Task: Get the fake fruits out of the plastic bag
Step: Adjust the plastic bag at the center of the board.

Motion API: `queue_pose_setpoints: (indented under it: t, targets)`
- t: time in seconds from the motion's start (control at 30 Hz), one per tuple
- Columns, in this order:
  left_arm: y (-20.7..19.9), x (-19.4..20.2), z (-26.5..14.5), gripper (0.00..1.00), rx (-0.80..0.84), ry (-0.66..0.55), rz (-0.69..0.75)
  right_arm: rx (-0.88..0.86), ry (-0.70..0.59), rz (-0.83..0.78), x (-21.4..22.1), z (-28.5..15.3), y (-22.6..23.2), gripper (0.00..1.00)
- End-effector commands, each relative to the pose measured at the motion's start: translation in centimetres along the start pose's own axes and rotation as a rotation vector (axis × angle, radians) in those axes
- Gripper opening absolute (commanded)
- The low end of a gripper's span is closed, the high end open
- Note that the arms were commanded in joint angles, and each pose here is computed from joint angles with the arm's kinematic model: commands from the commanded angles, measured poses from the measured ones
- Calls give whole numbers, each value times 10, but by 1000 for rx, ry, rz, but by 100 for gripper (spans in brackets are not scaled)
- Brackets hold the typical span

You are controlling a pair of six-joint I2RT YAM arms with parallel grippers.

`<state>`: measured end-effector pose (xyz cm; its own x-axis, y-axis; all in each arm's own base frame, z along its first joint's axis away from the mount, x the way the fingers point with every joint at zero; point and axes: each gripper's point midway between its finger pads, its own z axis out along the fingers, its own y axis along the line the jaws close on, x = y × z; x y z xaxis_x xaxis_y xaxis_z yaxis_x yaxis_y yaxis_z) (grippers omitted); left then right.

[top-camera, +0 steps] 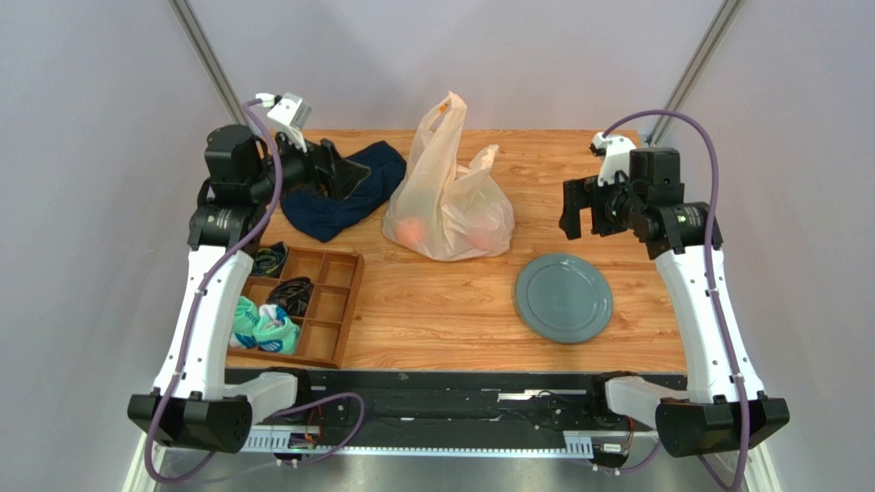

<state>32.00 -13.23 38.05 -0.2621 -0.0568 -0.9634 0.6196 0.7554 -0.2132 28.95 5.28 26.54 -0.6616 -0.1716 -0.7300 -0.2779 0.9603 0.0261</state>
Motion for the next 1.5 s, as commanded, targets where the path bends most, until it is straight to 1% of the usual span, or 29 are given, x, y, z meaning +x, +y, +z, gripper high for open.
queue_pose_setpoints:
  t: [0.0, 0.03, 0.1, 0.17, 0.2, 0.23, 0.27, 0.3, 0.4, 0.47, 0.5, 0.6, 0.67, 0.73, 0.8, 0.87, 0.93, 0.97, 1.0, 1.03, 1.07, 1.1, 1.13, 1.17, 1.23, 1.33, 1.37, 1.43, 1.47]
  targets:
    - [-6, -9, 15, 92, 54, 23, -61, -164, -90, 19, -35, -30, 33, 99]
    - [-8, -15, 19, 91, 65, 8, -71, -266, -104, -20, -39, -34, 49, 99]
    - [-10, -30, 34, 90, 77, -10, -58, -358, -152, -46, -50, -44, 65, 98]
    - [-12, -38, 47, 89, 94, -14, -73, -454, -164, 1, -60, -48, 82, 98]
    - [-5, -40, 62, 89, 90, -7, -103, -476, -178, 13, -66, -48, 86, 96]
    - [-2, -43, 69, 89, 81, -9, -195, -503, -187, 26, -72, -50, 90, 96]
    - [3, -50, 79, 88, 74, -34, -230, -518, -175, 82, -77, -46, 93, 96]
    - [8, -48, 94, 88, 78, -31, -300, -525, -200, 89, -86, -45, 94, 96]
    - [4, -52, 121, 87, 116, -48, -269, -570, -248, 127, -110, -56, 100, 96]
    - [-15, -52, 131, 86, 228, -35, -195, -606, -256, 155, -124, -61, 105, 95]
    - [-16, -51, 140, 85, 263, -28, -165, -615, -254, 165, -127, -60, 107, 93]
    - [-16, -49, 158, 85, 290, -27, -183, -657, -250, 201, -136, -54, 113, 93]
    - [-22, -59, 162, 85, 340, -61, -166, -678, -245, 224, -139, -48, 118, 93]
    - [-21, -54, 175, 84, 351, -48, -192, -693, -222, 260, -142, -32, 123, 93]
    - [-18, -53, 188, 84, 363, -56, -189, -719, -209, 254, -145, -23, 135, 92]
    - [-22, -58, 196, 84, 376, -73, -175, -715, -173, 237, -145, -3, 147, 91]
    - [-22, -49, 212, 84, 383, -60, -173, -713, -160, 210, -152, 13, 157, 90]
    - [-24, -56, 216, 84, 378, -78, -161, -697, -160, 206, -156, 20, 158, 90]
    - [-18, -44, 231, 84, 370, -55, -173, -681, -153, 210, -159, 26, 158, 88]
    - [-20, -39, 239, 84, 364, -38, -178, -646, -181, 214, -171, 30, 155, 87]
    - [-18, -47, 244, 84, 348, -60, -163, -621, -161, 237, -173, 46, 153, 86]
    - [-12, -34, 257, 84, 341, -42, -156, -593, -166, 243, -177, 52, 149, 84]
    - [-13, -33, 262, 84, 339, -40, -155, -513, -180, 257, -181, 62, 137, 84]
    - [-12, -34, 266, 82, 331, -42, -157, -475, -194, 245, -188, 67, 133, 83]
    - [-7, -21, 277, 79, 305, -24, -176, -410, -194, 255, -188, 74, 123, 83]
    - [-3, -6, 286, 73, 268, 8, -204, -402, -179, 244, -185, 84, 121, 79]
    - [0, -3, 288, 69, 247, 13, -210, -401, -165, 248, -182, 88, 121, 77]
    - [0, 2, 290, 62, 232, 25, -208, -394, -143, 254, -177, 97, 120, 68]
    - [0, 3, 291, 50, 228, 27, -208, -391, -138, 251, -175, 101, 120, 60]
